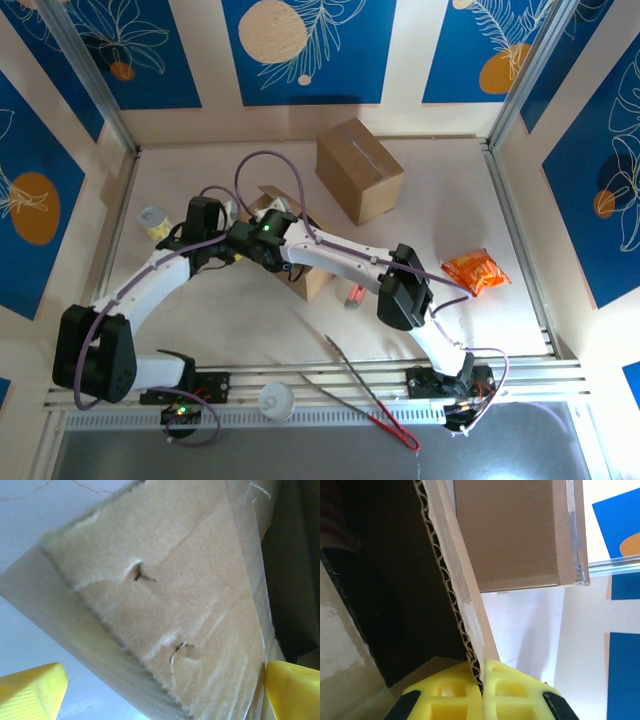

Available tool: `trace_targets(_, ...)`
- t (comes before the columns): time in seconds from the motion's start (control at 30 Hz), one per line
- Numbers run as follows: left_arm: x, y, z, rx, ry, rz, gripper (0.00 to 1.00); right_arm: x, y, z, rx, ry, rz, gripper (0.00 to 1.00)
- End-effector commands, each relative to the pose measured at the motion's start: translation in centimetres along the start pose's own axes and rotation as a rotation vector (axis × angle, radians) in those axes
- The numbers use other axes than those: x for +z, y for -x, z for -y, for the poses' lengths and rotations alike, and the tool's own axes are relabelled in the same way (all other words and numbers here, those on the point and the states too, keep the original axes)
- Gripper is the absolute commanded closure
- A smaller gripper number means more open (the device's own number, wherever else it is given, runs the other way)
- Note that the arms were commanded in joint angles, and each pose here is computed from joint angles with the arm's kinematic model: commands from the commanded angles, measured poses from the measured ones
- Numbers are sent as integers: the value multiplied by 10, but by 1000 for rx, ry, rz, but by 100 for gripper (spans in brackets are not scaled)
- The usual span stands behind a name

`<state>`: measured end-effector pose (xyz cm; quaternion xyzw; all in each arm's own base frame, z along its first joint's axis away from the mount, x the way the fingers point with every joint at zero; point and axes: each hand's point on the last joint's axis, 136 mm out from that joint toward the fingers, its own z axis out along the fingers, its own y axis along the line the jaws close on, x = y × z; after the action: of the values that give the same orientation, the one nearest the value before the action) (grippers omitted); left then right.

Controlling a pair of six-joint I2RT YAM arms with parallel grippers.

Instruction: Unpack the express box

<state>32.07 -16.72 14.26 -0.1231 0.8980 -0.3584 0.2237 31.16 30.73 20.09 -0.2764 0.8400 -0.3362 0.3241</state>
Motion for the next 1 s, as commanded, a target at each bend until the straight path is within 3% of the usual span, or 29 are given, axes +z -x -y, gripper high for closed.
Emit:
trace_targets(0.0,-9,-5,-3,15,39,-53,0,-15,17,24,69,57,68,100)
trace_targets(0.3,-78,29,97,220,-150,11,0,-53,21,47,262,411,111,100)
trace_targets(0.6,-91,11,107,257,-143,-18,0,-68,8,35,503,752,65,100)
trace_targets(0.77,-100,5,110,314,-66,4,1,-62,1,29,577,798,16,100)
trace_targets(0.97,-143,15,92,361,196,105,10,-59,-6,32,621,783,-13,100)
